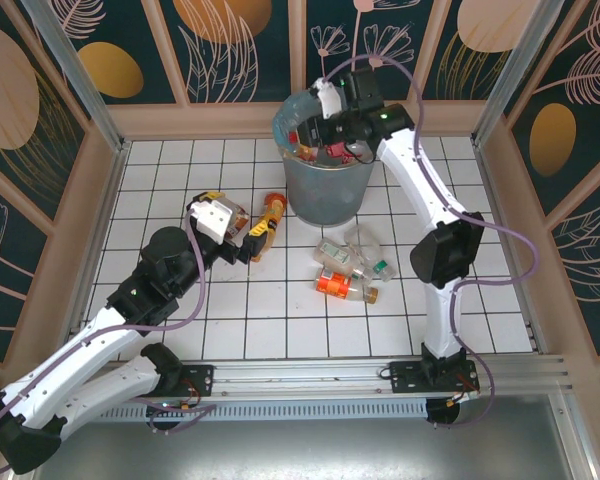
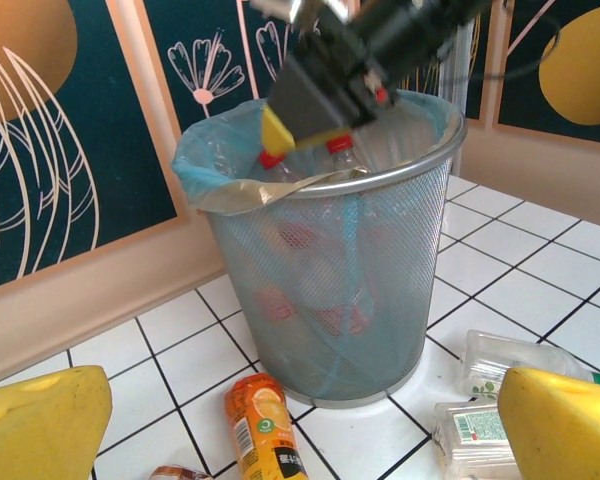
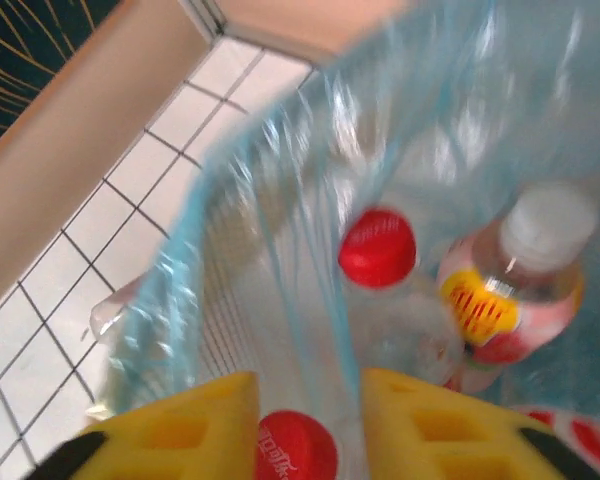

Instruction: Put the plastic bottles in the bin

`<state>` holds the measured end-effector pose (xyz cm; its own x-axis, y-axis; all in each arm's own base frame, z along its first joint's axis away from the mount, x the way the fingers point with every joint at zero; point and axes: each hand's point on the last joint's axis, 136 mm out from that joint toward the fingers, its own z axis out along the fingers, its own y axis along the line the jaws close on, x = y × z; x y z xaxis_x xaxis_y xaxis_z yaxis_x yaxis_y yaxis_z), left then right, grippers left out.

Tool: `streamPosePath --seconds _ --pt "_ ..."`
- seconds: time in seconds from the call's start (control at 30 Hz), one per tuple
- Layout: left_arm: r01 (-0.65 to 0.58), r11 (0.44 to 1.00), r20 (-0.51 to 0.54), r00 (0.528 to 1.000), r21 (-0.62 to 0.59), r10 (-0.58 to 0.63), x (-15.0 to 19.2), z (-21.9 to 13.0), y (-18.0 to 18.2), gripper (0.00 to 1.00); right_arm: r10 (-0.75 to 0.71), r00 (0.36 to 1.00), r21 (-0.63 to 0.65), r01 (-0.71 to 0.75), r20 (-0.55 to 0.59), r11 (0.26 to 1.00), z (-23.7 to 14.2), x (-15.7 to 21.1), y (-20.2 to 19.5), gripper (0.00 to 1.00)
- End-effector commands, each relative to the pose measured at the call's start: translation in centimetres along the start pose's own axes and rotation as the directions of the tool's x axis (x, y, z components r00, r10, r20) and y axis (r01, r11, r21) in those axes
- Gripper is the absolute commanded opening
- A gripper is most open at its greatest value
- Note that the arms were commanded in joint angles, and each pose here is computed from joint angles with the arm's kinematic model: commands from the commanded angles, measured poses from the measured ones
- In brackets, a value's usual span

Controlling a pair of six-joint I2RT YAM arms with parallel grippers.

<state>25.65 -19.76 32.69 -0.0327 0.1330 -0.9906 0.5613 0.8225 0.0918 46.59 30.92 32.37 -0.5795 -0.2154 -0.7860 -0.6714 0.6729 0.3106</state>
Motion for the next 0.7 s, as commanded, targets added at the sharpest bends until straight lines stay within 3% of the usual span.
streamPosePath --seconds 0.0,0.3,0.5,0.67 --pt "-0.002 1.000 0.038 0.999 -0.022 0.003 -1.7 -0.4 0.5 0.98 -0.039 0.988 0.018 0.037 0.146 0.999 -4.2 -4.6 2.0 0.43" --pt "-0.016 0.999 -0.015 1.000 -0.040 0.015 -1.5 0.0 0.8 0.99 -0.058 0.946 0.014 0.056 0.320 0.998 -9.9 -3.9 5.8 0.47" --pt "-0.007 0.951 -0.185 0.981 -0.308 -0.053 1.2 2.5 4.9 0.98 -0.057 0.865 0.024 0.052 0.498 0.998 -14.5 -0.9 6.8 0.54" --pt "-0.006 0.975 -0.324 0.944 -0.224 -0.069 4.0 5.9 3.0 0.96 -0.094 0.857 0.074 0.065 0.506 0.995 -16.6 1.0 6.8 0.54"
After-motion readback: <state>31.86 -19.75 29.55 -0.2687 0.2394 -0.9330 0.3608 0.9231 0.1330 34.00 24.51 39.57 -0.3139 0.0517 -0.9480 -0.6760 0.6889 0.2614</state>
